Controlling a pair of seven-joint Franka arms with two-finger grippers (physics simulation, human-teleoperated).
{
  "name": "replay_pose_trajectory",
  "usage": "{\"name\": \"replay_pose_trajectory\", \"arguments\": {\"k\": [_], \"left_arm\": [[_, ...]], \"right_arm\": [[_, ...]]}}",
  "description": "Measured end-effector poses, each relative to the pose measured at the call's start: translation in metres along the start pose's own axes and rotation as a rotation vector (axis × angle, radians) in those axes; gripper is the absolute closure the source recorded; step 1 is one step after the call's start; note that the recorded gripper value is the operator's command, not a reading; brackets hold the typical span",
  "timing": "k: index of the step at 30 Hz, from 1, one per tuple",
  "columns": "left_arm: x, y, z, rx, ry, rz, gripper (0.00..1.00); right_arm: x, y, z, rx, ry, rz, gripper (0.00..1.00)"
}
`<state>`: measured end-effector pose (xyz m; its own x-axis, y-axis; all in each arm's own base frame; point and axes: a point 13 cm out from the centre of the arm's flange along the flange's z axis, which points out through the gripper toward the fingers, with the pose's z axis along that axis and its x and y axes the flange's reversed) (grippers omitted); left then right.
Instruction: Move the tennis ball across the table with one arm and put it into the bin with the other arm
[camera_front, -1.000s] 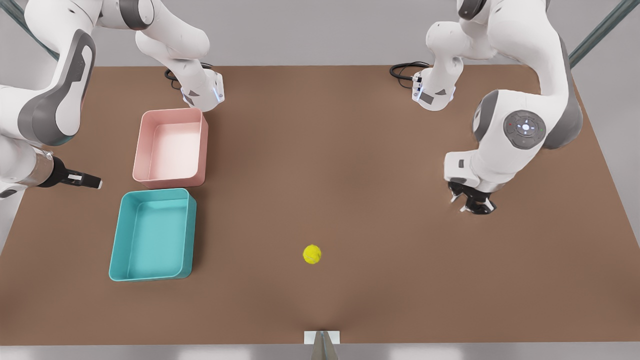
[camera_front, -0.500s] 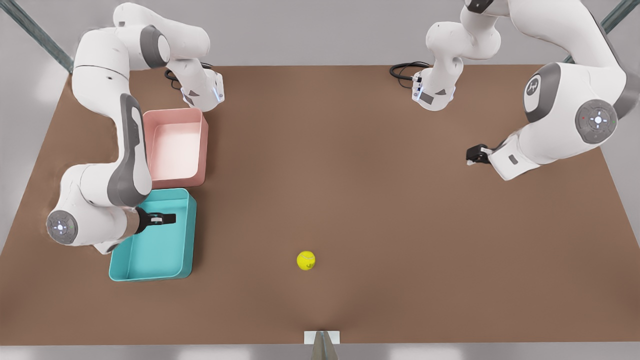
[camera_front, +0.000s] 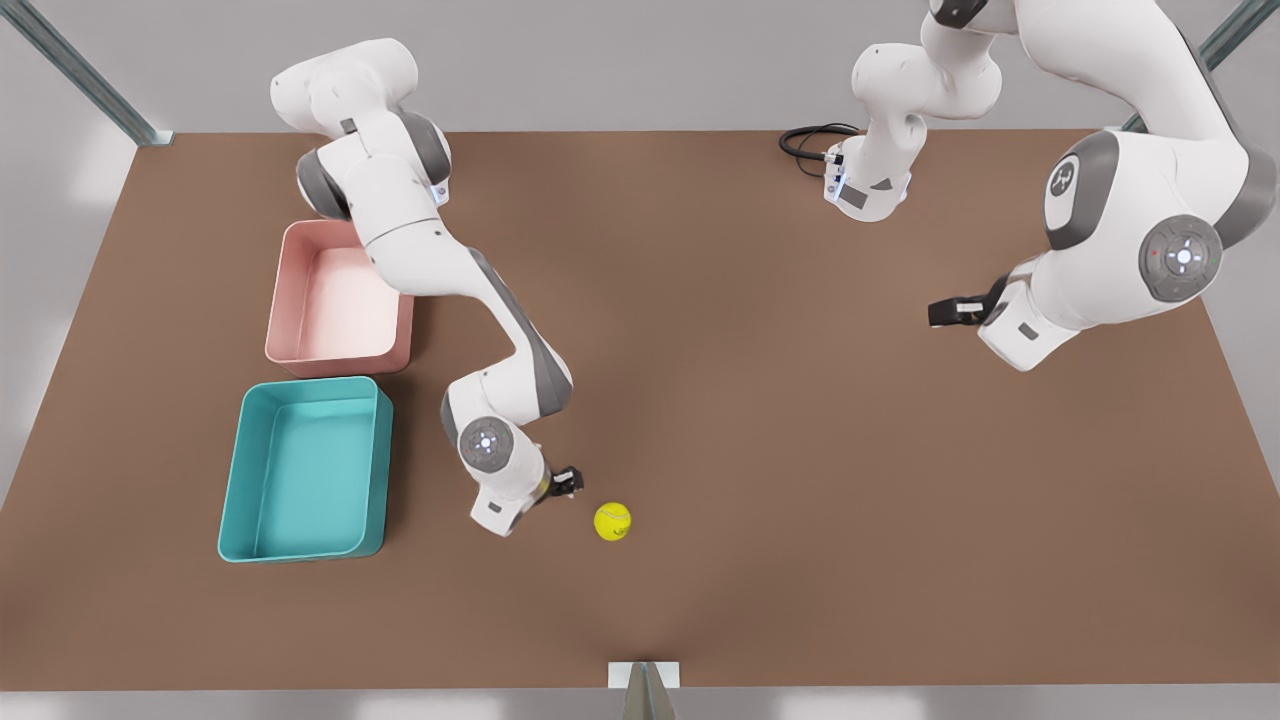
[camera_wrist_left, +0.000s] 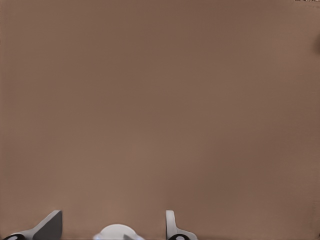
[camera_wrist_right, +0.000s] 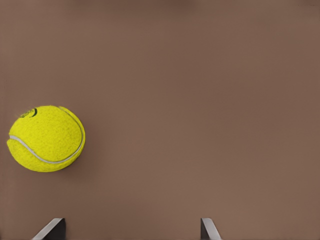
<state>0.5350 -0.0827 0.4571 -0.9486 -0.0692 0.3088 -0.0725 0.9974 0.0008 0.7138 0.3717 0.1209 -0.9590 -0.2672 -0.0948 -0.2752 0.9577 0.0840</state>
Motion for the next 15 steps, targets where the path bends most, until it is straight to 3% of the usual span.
{"name": "replay_pose_trajectory", "arguments": {"k": [9, 15], "left_arm": [[0.001, -0.001, 0.002, -0.003, 0.010, -0.080, 0.00], [0.000, 0.000, 0.006, -0.005, 0.021, -0.117, 0.00]], "right_arm": [[-0.046, 0.069, 0.030, -0.052, -0.269, -0.045, 0.00], [-0.062, 0.076, 0.041, -0.076, -0.376, -0.037, 0.00]]}}
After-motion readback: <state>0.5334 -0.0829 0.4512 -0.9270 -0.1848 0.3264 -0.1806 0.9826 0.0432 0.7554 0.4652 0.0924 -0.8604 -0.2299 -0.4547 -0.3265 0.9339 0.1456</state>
